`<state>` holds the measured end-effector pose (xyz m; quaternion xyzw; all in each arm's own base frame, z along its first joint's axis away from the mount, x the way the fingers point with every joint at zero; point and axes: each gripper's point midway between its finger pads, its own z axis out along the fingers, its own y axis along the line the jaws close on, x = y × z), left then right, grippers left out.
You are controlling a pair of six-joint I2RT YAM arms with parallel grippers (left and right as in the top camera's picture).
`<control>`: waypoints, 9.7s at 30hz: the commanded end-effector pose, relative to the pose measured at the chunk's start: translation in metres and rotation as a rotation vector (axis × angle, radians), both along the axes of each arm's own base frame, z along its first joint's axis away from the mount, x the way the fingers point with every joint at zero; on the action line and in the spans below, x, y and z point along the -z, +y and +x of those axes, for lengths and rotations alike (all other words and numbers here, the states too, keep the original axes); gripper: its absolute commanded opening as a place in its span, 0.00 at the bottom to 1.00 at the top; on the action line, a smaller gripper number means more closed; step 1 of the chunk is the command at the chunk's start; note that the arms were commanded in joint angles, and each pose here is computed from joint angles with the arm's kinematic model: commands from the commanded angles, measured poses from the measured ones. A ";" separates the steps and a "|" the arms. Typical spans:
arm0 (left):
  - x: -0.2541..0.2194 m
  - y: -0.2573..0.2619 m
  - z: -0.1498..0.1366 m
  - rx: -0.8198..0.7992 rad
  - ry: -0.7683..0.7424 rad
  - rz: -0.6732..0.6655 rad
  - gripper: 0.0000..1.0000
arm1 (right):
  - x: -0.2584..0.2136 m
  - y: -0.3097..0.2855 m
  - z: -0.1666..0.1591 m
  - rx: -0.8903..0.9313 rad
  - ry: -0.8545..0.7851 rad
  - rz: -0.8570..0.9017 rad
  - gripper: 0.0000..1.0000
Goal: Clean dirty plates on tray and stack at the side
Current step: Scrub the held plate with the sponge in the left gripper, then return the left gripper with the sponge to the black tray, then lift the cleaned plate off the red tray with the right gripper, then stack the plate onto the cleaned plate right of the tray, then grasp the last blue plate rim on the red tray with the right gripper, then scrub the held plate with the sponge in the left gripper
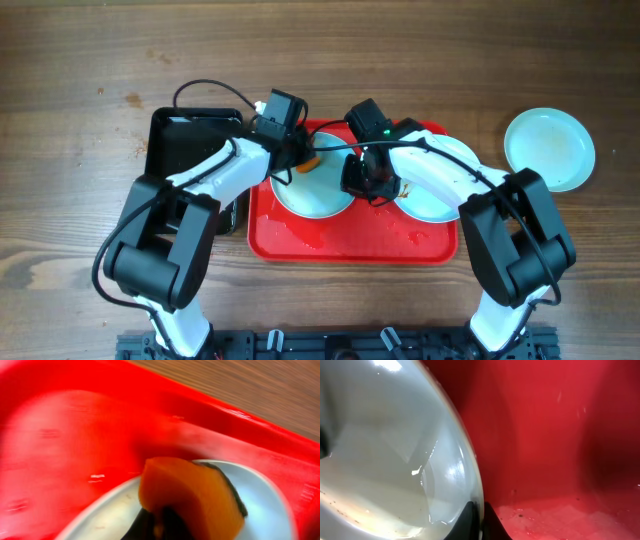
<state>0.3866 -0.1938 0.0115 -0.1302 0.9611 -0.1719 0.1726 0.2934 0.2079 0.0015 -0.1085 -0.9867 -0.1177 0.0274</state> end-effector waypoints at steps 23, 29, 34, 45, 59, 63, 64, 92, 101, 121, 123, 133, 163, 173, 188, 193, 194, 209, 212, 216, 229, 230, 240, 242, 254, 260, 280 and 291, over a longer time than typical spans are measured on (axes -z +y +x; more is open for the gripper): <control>0.029 0.100 -0.040 -0.050 0.152 0.626 0.04 | 0.026 -0.021 -0.015 -0.050 0.046 -0.113 0.04; -0.021 0.069 -0.001 0.000 0.065 0.586 0.04 | 0.026 -0.017 -0.005 -0.090 -0.001 -0.094 0.05; -0.075 0.031 0.007 0.076 -0.004 0.537 0.04 | 0.025 -0.013 0.001 -0.079 -0.023 -0.077 0.05; -0.127 0.120 0.000 -0.214 0.007 0.647 0.04 | 0.021 -0.001 0.010 -0.108 -0.068 -0.020 0.05; -0.101 0.206 -0.023 -0.341 0.317 0.324 0.04 | -0.095 -0.011 0.045 -0.111 -0.439 -0.021 0.05; -0.101 0.206 -0.023 -0.341 0.319 0.324 0.04 | -0.112 -0.041 0.041 -0.130 -0.490 -0.161 0.04; -0.101 0.206 -0.023 -0.341 0.319 0.324 0.04 | -0.114 -0.049 0.040 -0.129 -0.494 -0.204 0.05; -0.069 0.191 -0.034 -0.266 0.359 0.260 0.04 | -0.303 -0.072 0.095 -0.409 -1.027 -1.223 0.05; -0.069 0.192 -0.034 -0.262 0.359 0.262 0.04 | -0.315 -0.053 0.086 -0.397 -1.084 -1.237 0.04; -0.069 0.192 -0.036 -0.240 0.363 0.268 0.04 | -0.186 -0.068 0.096 0.275 -0.641 -0.106 0.05; -0.069 0.192 -0.036 -0.240 0.363 0.268 0.04 | -0.175 -0.135 0.101 0.387 -0.563 -0.161 0.04; -0.069 0.191 -0.033 -0.241 0.351 0.266 0.04 | -0.141 -0.391 0.036 0.974 -0.345 -0.252 0.05; -0.069 0.192 -0.039 -0.238 0.375 0.270 0.04 | -0.027 -0.430 0.015 1.066 -0.107 -0.383 0.59; -0.069 0.203 -0.042 -0.237 0.377 0.339 0.04 | -0.096 -0.401 0.060 0.932 -0.244 -0.246 0.74; 0.024 0.206 -0.068 -0.156 0.353 0.374 0.04 | -0.212 -0.131 0.038 0.067 -0.383 0.060 0.36; -0.004 0.205 -0.060 -0.166 0.313 0.361 0.04 | -0.212 -0.127 0.037 0.063 -0.380 0.064 0.41; -0.018 0.205 -0.057 -0.187 0.289 0.354 0.04 | -0.212 -0.127 0.037 0.070 -0.376 0.064 0.58; -0.116 0.179 -0.077 -0.184 0.149 0.205 0.04 | -0.076 -0.201 0.023 0.304 -0.033 -0.267 0.66; -0.116 0.178 -0.078 -0.176 0.148 0.207 0.04 | -0.061 -0.228 0.020 0.380 0.031 -0.276 0.67; -0.118 0.178 -0.074 -0.178 0.132 0.204 0.04 | -0.054 -0.262 0.015 0.489 0.067 -0.277 0.68; -0.119 0.177 -0.069 -0.165 0.112 0.208 0.04 | -0.015 -0.241 0.020 0.483 0.031 -0.130 0.60; -0.119 0.177 -0.069 -0.165 0.109 0.207 0.04 | -0.015 -0.241 0.021 0.483 0.028 -0.127 0.59; -0.119 0.177 -0.069 -0.164 0.111 0.205 0.04 | -0.015 -0.215 0.032 0.429 -0.014 -0.108 0.04; -0.119 0.173 -0.069 -0.145 0.109 0.185 0.04 | -0.015 -0.205 0.034 0.399 -0.021 -0.108 0.05; -0.141 0.018 -0.090 0.339 0.036 -0.147 0.04 | -0.005 -0.104 0.005 0.135 -0.018 -0.180 0.04; -0.107 -0.079 -0.096 0.512 0.070 -0.281 0.04 | -0.005 -0.099 0.003 0.128 -0.011 -0.165 0.04; 0.082 0.005 -0.057 0.219 0.266 0.250 0.04 | -0.006 -0.093 -0.001 0.098 0.005 -0.137 0.04; 0.080 0.026 -0.061 0.335 0.277 0.370 0.04 | -0.006 -0.093 -0.001 0.094 0.003 -0.137 0.04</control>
